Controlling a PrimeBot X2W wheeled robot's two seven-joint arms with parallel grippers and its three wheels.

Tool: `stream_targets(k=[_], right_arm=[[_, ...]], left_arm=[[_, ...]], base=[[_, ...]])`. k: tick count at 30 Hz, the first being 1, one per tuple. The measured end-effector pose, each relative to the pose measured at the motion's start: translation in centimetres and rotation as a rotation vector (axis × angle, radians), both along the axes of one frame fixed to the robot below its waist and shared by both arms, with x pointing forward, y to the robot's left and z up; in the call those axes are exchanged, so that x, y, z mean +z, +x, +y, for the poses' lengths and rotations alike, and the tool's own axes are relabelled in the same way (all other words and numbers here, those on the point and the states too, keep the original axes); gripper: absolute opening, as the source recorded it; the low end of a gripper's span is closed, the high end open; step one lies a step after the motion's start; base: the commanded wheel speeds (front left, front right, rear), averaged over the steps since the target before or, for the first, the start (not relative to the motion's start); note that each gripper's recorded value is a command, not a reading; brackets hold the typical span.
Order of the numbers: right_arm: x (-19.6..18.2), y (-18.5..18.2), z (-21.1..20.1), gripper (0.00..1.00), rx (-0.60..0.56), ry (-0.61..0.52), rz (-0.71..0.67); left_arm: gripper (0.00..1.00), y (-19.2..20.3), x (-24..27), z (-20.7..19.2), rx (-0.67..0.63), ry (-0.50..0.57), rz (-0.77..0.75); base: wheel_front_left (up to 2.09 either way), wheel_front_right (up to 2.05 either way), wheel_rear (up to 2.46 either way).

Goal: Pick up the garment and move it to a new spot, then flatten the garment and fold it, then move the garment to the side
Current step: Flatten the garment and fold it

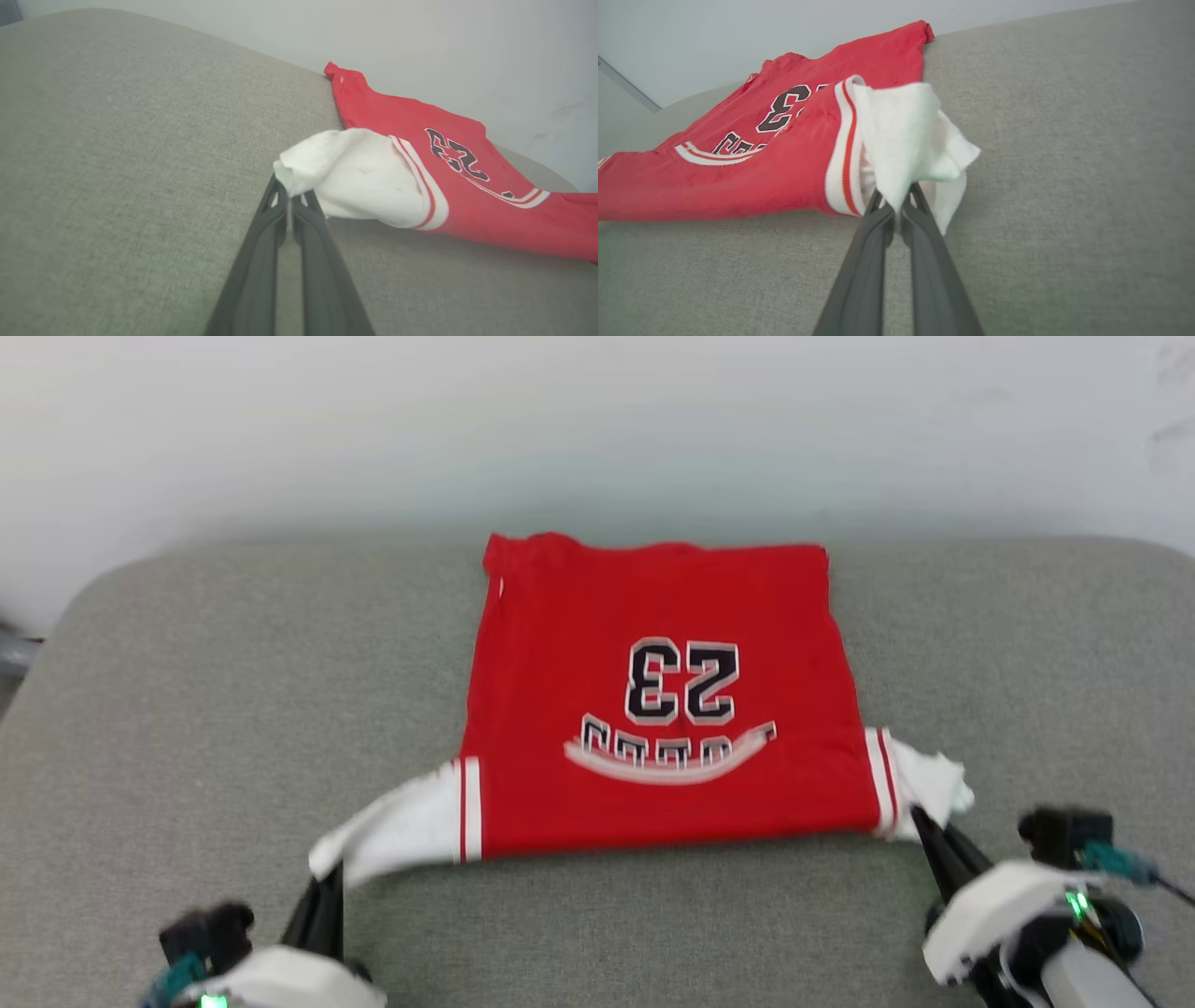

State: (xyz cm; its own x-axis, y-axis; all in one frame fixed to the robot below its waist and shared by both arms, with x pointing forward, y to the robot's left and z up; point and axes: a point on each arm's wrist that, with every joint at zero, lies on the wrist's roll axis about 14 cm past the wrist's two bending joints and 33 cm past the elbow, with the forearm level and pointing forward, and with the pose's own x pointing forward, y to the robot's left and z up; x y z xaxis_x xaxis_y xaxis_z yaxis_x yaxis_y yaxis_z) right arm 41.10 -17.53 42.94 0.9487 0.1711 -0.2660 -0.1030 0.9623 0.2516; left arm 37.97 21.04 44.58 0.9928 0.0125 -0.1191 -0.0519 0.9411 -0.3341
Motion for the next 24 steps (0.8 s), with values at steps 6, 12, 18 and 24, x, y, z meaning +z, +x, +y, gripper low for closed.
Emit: stream_targets(k=[6,12,18,24], right_arm=[[-0.7,-4.6,-0.9,0.00,-0.026,0.019,0.018],[-1.7,-8.6,-1.3,0.00,-0.054,0.021,0.064],[-1.2,-10.2,-1.0,1.00,-0.064,0.009,0.083],[2.6,-7.5,-1.0,1.00,-0.060,-0.008,-0.041]], left_arm=[[0.00,-4.7,-1.6,0.4,0.040,-0.019,0.048],[0.00,-7.6,-2.9,0.3,0.053,-0.002,0.090],[0.00,-8.2,-1.9,-0.5,0.026,0.019,0.060],[0.00,-7.4,-0.2,-1.3,-0.004,0.034,0.005]], base=[[0.00,0.00,0.00],[0.00,0.00,0.00],[0.00,0.00,0.00],[0.00,0.00,0.00]])
